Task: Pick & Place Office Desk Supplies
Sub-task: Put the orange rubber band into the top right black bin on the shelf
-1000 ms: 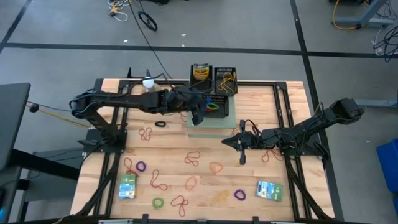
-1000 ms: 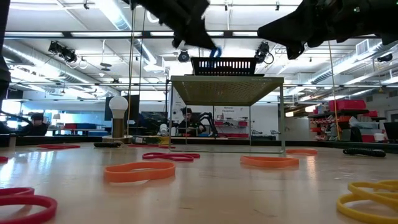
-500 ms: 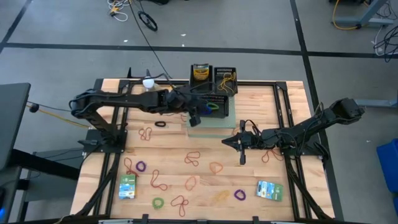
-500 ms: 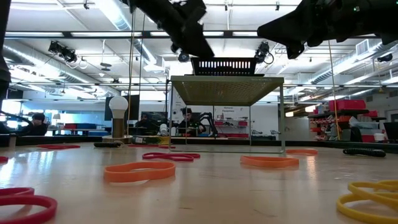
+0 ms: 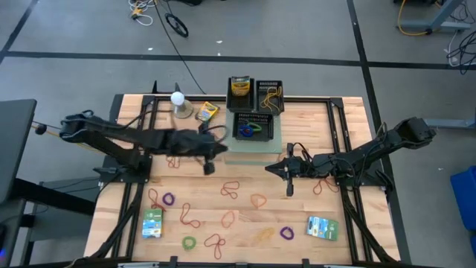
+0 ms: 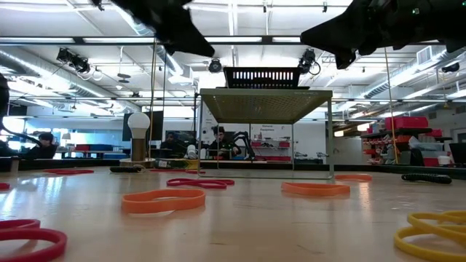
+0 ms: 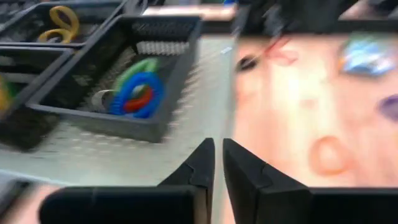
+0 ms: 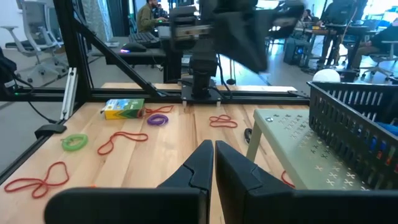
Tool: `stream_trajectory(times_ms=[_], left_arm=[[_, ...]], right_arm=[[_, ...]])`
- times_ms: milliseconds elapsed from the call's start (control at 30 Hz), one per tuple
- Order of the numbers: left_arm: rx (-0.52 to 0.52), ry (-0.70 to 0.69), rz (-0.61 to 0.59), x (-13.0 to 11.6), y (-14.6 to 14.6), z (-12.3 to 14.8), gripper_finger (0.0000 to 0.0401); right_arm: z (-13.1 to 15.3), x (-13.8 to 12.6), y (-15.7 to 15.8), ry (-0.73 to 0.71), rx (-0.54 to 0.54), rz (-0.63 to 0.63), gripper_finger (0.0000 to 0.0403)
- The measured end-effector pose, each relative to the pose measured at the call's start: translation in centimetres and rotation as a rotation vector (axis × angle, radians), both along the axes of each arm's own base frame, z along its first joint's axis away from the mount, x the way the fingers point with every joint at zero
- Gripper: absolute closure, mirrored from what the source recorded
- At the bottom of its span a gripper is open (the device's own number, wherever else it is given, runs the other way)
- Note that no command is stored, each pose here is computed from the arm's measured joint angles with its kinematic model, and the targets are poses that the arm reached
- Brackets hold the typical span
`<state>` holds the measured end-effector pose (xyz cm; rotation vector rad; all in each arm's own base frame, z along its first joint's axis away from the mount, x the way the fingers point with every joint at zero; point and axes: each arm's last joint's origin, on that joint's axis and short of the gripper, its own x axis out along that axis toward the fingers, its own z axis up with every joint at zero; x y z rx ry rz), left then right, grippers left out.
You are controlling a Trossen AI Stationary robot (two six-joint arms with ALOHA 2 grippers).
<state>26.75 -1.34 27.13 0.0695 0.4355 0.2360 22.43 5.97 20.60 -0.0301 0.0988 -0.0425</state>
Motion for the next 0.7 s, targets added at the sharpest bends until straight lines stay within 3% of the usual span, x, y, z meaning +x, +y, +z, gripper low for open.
stream_trajectory(times_ms=[167,400,700], left_arm=[[-0.115,-0.218,-0.088,-3.0,-0.9,-3.7,0.0385],[-0.171,-0.430,-0.093,-6.4,-0.6,-8.4,0.0387],[-0.168,-0.461,-0.066,-8.2,-0.3,-10.3,0.0387]], right_arm=[[0.0,0.0,0.0,0.000,0.020,-0.001,0.0376],[-0.1,0.0,0.0,0.007,0.070,0.008,0.0376],[-0.4,0.1,0.0,0.098,0.097,-0.108,0.0376]])
